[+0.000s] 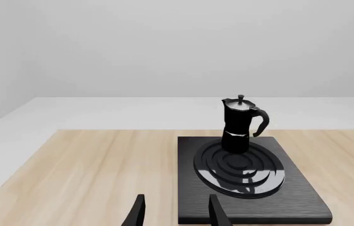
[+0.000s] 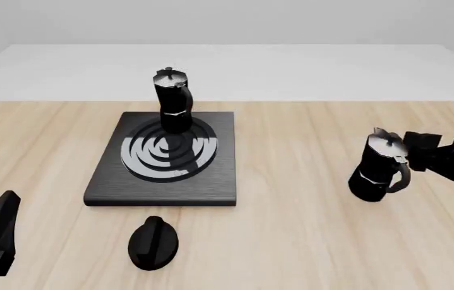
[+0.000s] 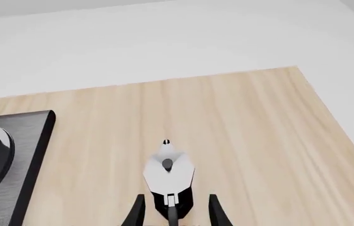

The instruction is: Put both moka pots on the stove.

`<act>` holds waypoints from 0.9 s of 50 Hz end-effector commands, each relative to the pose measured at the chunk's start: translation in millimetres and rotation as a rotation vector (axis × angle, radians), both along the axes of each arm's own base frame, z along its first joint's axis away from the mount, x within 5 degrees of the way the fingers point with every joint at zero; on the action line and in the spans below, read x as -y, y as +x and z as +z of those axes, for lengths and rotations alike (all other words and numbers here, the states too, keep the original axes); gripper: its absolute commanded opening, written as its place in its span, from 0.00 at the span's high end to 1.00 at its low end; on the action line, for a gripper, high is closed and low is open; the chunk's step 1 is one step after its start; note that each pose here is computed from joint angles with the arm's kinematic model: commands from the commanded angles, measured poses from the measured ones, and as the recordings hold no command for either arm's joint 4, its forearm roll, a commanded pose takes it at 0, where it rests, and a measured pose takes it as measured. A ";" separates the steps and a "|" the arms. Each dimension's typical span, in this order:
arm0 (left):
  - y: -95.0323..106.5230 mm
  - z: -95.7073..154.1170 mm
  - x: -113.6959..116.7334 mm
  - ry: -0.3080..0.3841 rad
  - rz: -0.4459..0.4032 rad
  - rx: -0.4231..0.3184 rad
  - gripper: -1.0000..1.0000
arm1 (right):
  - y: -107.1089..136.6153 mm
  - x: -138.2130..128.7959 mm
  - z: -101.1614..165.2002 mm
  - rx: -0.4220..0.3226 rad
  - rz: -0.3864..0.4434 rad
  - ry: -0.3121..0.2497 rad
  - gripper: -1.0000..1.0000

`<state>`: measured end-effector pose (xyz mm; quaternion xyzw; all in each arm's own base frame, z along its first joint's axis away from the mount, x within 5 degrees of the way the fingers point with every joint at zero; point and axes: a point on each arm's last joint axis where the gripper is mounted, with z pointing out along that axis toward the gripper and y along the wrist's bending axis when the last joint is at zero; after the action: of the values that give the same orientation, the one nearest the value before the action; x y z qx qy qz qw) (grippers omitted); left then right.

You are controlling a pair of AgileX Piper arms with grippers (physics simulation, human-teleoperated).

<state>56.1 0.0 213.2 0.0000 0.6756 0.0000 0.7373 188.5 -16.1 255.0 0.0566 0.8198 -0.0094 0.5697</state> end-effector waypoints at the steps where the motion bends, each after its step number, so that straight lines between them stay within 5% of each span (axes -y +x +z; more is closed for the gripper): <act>1: 0.0 0.0 0.0 0.000 0.000 0.000 0.00 | 4.5 -1.8 -7.0 -0.020 0.010 0.004 0.00; 45: 0.0 0.0 0.0 0.000 0.000 0.000 0.00 | 22.4 -1.1 -43.5 -0.094 0.013 0.011 0.00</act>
<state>56.1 0.0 213.2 0.0000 0.6756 0.0000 0.7373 208.4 -15.0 219.2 0.0539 0.8424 -0.0042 0.5362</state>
